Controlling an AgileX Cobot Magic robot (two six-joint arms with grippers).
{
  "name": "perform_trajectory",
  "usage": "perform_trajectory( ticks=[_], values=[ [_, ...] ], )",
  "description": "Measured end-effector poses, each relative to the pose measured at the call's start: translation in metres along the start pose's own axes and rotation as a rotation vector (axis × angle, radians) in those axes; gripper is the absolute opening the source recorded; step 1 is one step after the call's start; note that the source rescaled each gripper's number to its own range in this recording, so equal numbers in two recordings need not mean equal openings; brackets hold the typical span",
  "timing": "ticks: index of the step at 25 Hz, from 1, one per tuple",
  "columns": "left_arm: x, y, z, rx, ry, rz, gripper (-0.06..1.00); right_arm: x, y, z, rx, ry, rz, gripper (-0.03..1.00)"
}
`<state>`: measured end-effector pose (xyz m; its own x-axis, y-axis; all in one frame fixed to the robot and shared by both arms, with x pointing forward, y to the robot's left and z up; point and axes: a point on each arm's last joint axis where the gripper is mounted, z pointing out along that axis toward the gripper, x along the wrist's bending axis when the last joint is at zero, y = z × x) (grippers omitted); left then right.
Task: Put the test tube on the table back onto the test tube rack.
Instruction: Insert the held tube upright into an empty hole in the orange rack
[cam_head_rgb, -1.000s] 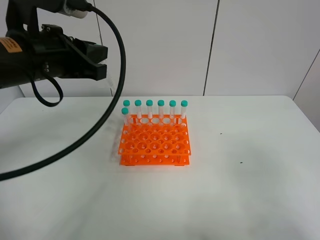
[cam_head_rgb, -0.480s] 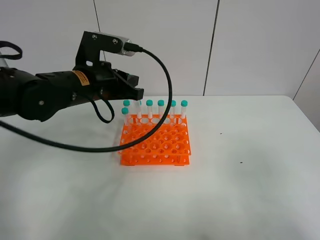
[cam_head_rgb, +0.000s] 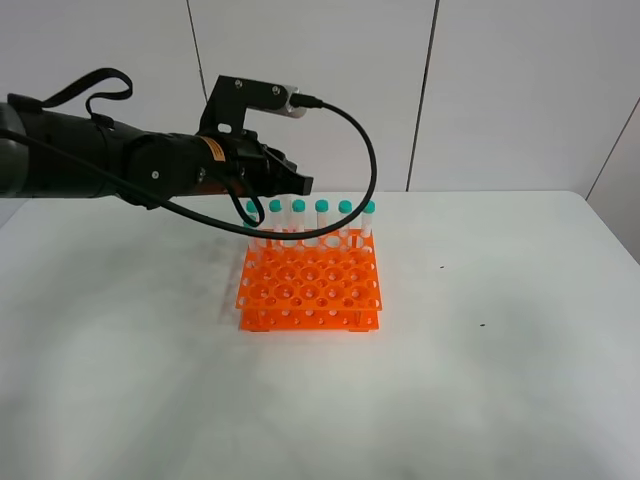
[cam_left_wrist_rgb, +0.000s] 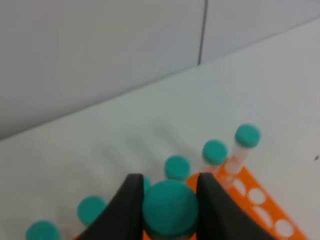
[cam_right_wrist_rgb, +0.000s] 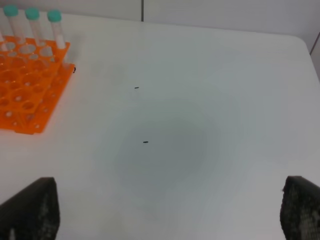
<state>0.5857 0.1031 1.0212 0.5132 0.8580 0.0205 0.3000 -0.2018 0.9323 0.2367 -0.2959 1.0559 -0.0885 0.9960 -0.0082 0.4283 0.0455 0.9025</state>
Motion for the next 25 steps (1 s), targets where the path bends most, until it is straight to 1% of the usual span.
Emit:
perform_trajectory(
  ticks=[4,8,11,15,18,25],
  values=[
    [0.011,-0.004,0.004,0.004,0.020,-0.011,0.00,0.000,0.000,0.000,0.000,0.000,0.000,0.97],
    [0.010,-0.007,0.007,-0.007,0.006,-0.013,0.00,0.000,0.000,0.000,0.000,0.000,0.000,0.97],
    [0.010,-0.018,0.016,0.015,0.000,-0.013,0.00,0.000,0.000,0.000,0.000,0.000,0.000,0.97],
    [0.009,-0.031,0.026,0.045,-0.004,0.036,0.00,0.000,0.000,0.000,0.000,0.000,0.000,0.97],
    [0.009,-0.032,0.028,0.035,-0.007,0.052,0.00,0.000,0.000,0.000,0.000,0.000,0.000,0.97],
    [0.009,-0.032,0.029,0.028,-0.008,0.056,0.00,0.000,0.000,0.000,0.000,0.000,0.000,0.97]
  ],
)
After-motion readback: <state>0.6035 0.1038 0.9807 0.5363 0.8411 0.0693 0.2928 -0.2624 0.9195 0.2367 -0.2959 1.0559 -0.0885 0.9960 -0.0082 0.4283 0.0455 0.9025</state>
